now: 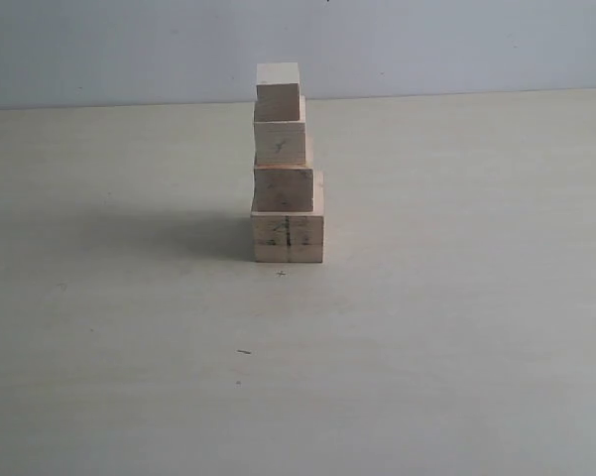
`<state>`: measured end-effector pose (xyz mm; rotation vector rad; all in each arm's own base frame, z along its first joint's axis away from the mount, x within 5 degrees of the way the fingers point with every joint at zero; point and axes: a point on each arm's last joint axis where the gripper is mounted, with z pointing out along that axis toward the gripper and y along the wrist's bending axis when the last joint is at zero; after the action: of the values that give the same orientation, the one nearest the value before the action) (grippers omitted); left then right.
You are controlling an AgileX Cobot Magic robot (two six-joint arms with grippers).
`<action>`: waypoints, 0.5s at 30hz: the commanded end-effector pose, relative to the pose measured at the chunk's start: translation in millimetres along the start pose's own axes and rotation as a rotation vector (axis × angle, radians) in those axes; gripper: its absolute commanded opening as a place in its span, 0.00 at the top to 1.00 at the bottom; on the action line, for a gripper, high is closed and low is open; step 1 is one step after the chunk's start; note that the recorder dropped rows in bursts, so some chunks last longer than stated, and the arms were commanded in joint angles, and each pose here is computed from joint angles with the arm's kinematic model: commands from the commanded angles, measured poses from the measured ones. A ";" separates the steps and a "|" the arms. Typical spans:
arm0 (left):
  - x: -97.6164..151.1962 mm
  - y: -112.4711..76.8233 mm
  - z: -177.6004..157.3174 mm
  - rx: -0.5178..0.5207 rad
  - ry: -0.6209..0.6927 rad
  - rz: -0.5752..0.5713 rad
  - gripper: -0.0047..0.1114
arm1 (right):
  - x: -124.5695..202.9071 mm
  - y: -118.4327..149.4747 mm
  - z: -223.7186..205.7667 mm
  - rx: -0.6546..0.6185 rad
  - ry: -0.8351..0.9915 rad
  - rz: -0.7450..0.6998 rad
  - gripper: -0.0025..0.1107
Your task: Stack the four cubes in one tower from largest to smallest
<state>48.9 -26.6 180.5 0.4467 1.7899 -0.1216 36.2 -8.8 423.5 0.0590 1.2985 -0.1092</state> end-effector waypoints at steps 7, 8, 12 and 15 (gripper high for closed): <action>-0.8 -0.4 -0.6 0.005 -0.007 0.001 0.96 | 170.9 11.6 -36.2 -0.063 0.136 0.170 0.98; -0.8 -0.4 -0.6 0.005 -0.007 0.001 0.96 | 180.5 11.4 -36.1 -0.051 0.140 0.135 0.98; -0.8 -0.4 -0.6 0.005 -0.007 0.001 0.96 | 194.6 5.1 -36.5 0.045 0.038 0.142 0.98; -0.9 -0.3 -0.6 0.004 -0.008 -0.002 0.96 | 210.7 5.9 -38.6 0.061 0.217 0.106 0.98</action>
<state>48.8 -26.8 180.3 0.4483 1.7915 -0.1229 55.4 -7.8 217.7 0.1944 1.4437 -0.0060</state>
